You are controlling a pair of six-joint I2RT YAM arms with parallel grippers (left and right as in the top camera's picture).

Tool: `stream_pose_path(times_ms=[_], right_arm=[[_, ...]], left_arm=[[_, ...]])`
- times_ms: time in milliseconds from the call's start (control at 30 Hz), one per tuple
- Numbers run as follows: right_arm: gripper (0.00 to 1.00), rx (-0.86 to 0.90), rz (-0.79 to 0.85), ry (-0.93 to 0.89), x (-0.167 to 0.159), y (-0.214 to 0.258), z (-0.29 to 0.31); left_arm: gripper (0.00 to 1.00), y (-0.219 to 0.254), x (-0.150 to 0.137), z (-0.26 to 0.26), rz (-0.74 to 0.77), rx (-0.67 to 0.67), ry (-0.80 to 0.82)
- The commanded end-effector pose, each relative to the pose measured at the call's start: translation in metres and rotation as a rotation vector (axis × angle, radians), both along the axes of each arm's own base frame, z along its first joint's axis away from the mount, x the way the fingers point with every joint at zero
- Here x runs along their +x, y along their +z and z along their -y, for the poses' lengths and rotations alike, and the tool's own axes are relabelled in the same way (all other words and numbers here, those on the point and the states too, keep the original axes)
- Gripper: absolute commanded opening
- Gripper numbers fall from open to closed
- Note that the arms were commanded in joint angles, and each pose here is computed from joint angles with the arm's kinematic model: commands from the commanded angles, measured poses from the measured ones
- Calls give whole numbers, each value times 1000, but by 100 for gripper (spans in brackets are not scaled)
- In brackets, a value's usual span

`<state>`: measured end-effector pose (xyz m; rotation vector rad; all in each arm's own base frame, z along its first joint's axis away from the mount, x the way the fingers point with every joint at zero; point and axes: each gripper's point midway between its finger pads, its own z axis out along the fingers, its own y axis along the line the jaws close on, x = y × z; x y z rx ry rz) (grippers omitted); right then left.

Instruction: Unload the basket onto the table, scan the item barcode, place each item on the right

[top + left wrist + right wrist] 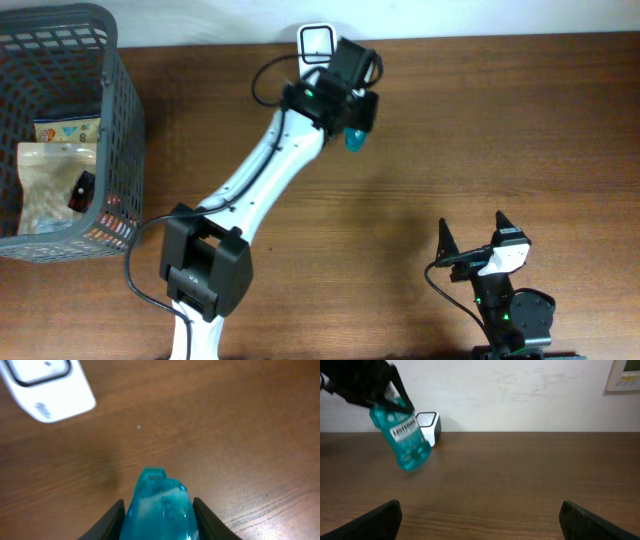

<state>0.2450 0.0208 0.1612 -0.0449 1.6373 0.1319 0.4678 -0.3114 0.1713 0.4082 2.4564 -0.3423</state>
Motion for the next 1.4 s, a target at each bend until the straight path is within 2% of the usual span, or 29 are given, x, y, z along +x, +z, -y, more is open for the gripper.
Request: stream_pose_path(times_ms=[0,200,300,400,533,567,767,900,1000,1133,1200,1267,1367], right_arm=[[98,4,-3,-8,0,-3,2],[98,4,-3,-8,0,-3,2],[98,4,-3,-8,0,-3,2],[98,4,-3,-8,0,-3,2],[98,4,-3,-8,0,-3,2],[98,4,-3,-8,0,-3,2],[98,4,-3,-9,0,-3,2],[98,4,-3,-8,0,-3,2],[98,4,-3,-8,0,-3,2],[98,4,-3,-8,0,-3,2],[98,4,-3,-8,0,-3,2],[98,4,-3,-8,0,-3,2],[98,4,-3,-8,0,-3,2]], left_arm=[[1,3,-7,15,61,11,12],[2,-33,-6,35,62,46,2],[11,-51,-8,45,49,58,-15],[15,-57,-6,47,50,57,-14],[54,-50,1,52,85,29,-13],[68,-44,4,53,100,19,-9],[95,-8,17,58,178,-10,-27],[98,38,29,46,259,-32,1],[100,120,41,-5,369,-99,90],[99,210,27,-121,446,-119,254],[99,241,16,-177,487,-117,349],[99,269,2,-258,531,-94,501],[99,267,-19,-383,503,-8,764]])
